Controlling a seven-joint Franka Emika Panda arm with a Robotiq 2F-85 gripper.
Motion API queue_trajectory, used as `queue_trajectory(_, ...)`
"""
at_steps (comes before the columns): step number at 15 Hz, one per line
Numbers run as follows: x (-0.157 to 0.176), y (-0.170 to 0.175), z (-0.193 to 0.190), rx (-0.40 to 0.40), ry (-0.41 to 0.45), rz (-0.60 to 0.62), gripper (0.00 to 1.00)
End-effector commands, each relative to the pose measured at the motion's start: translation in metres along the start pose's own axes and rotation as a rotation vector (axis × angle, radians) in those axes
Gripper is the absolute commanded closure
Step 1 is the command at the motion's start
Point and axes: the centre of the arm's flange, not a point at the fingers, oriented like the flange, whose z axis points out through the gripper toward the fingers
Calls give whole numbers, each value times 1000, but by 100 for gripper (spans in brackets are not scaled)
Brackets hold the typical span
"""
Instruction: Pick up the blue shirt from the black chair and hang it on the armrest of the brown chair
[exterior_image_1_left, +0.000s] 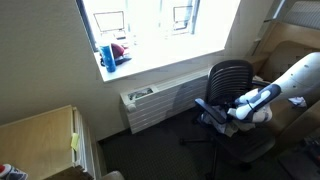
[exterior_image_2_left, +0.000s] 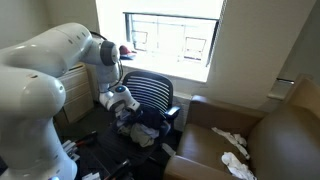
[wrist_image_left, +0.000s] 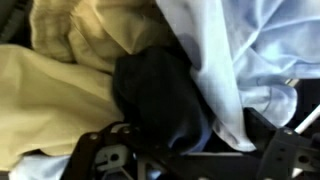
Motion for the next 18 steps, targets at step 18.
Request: queue_trajectory(18, 35, -25, -28, -92, 199, -111, 0)
